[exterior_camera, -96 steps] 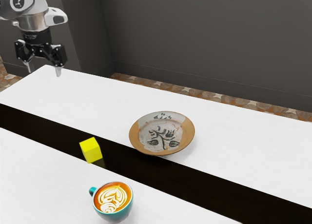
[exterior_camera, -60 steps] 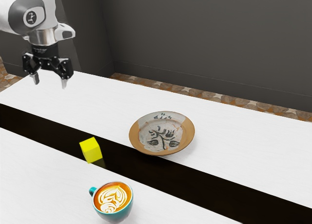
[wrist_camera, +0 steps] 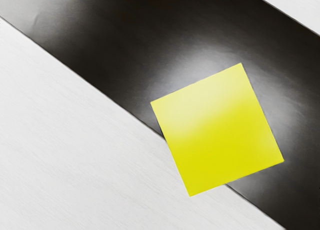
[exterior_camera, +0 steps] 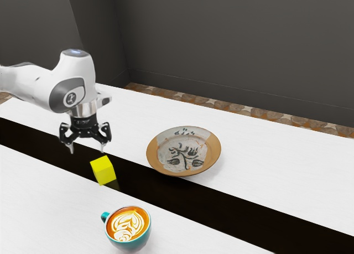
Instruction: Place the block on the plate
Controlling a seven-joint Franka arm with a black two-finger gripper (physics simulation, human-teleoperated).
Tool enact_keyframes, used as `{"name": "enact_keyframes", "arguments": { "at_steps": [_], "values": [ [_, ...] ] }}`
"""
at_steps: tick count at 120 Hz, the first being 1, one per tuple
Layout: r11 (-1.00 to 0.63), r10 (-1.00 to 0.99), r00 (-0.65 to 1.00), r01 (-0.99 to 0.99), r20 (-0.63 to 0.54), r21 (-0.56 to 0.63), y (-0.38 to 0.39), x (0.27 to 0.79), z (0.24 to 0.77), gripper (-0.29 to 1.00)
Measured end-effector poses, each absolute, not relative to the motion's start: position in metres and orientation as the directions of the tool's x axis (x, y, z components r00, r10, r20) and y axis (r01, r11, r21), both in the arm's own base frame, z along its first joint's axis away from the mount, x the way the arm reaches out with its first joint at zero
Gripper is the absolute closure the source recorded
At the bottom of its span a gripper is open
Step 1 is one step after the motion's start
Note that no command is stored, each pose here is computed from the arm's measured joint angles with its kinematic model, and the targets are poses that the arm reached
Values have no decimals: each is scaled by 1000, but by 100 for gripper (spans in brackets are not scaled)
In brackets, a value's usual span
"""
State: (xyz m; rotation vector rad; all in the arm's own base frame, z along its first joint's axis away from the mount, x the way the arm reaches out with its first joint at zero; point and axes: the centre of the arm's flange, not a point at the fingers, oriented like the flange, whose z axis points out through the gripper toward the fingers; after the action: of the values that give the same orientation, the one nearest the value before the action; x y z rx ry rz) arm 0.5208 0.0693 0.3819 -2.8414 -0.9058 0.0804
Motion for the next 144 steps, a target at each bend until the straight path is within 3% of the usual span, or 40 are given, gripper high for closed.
{"name": "enact_keyframes", "arguments": {
  "at_steps": [29,93,144],
  "values": [
    [-691,709,704,703,32,-165,67,531,334,0],
    [-501,855,513,856,80,-130,74,560,282,0],
    [-419,903,424,904,63,-80,74,565,265,1]
  ]
}}
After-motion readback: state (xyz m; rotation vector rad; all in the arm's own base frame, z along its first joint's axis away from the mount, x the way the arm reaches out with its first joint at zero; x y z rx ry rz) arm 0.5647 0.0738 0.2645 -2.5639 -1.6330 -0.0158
